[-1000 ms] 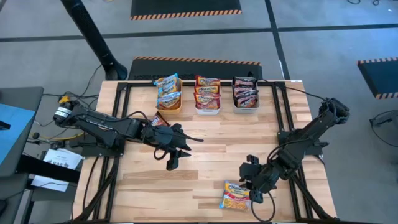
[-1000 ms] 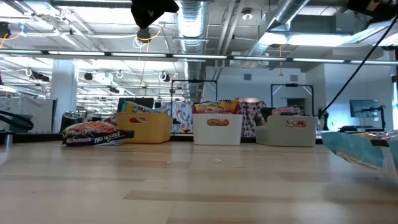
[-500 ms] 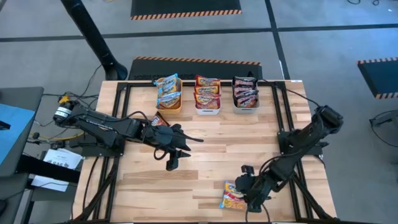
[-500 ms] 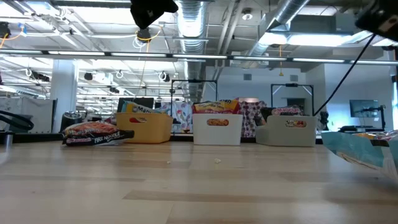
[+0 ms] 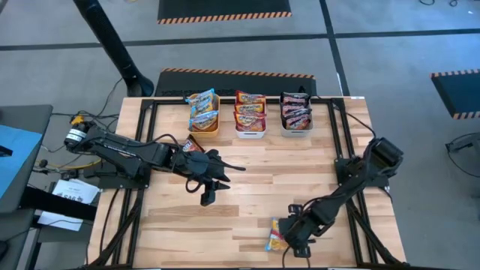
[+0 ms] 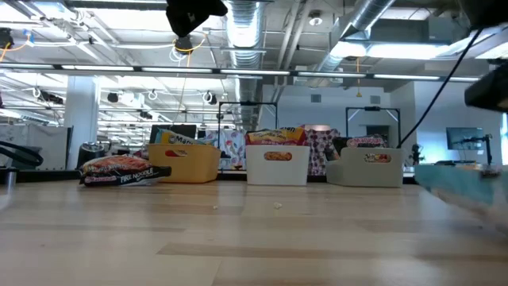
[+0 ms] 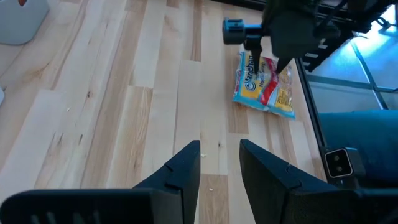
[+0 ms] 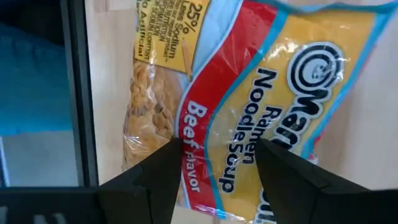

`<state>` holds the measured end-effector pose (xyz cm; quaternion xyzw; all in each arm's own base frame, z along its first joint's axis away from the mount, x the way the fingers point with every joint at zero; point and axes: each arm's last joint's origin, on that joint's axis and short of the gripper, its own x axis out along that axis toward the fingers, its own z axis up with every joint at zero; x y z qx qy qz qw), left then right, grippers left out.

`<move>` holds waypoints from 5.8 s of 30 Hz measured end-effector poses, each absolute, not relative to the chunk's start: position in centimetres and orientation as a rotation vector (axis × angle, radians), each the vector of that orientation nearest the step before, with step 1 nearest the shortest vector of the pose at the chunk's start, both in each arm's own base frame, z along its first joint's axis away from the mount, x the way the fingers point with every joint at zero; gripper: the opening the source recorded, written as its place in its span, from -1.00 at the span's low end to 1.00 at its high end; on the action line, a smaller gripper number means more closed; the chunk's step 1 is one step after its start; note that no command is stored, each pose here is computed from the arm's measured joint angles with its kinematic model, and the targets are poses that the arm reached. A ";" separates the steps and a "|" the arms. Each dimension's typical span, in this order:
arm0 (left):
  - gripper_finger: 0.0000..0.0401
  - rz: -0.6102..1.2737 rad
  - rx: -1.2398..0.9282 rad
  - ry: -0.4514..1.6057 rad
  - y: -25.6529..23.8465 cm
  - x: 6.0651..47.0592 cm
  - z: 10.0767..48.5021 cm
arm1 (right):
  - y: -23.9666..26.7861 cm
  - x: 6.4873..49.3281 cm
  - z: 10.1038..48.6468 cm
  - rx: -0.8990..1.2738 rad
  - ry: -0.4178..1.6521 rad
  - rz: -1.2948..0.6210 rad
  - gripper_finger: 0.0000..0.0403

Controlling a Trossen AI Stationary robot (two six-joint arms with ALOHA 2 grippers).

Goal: Sort Maruchan noodles
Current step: Put the blue noodle pack into the orange bin

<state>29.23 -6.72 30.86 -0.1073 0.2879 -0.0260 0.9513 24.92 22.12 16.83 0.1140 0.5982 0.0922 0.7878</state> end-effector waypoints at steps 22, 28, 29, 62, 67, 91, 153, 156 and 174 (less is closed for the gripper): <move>-0.50 -0.049 -0.218 0.587 -6.6 29.3 30.8 | 20.4 26.2 14.7 0.276 1.399 0.083 -0.94; -0.50 -0.024 -0.216 0.609 -6.2 29.6 30.3 | 19.9 26.4 15.0 0.235 1.384 0.102 -0.97; -0.50 -0.016 -0.215 0.622 -6.1 29.7 30.1 | 19.8 26.4 15.2 0.229 1.378 0.106 -0.98; -0.11 0.200 -0.828 0.461 0.8 31.3 30.9 | 9.9 26.3 25.2 -0.210 0.920 -0.248 -0.98; -0.11 0.215 -0.852 0.454 1.2 31.3 30.9 | 8.8 27.6 25.7 -0.300 0.847 -0.233 -0.98; -0.11 0.197 -0.859 0.463 1.1 31.3 30.9 | 6.6 30.2 27.6 -0.467 0.646 -0.246 -0.98; -1.00 0.097 -0.578 0.484 1.6 31.9 30.3 | 6.3 30.5 28.8 -0.424 0.629 -0.264 -0.43; -1.00 0.095 -0.563 0.488 1.6 31.2 30.9 | 6.5 30.3 28.9 -0.424 0.625 -0.260 -0.30; -1.00 0.258 -0.417 0.346 1.7 22.4 37.1 | 8.2 25.8 33.9 -0.361 0.438 -0.183 -0.16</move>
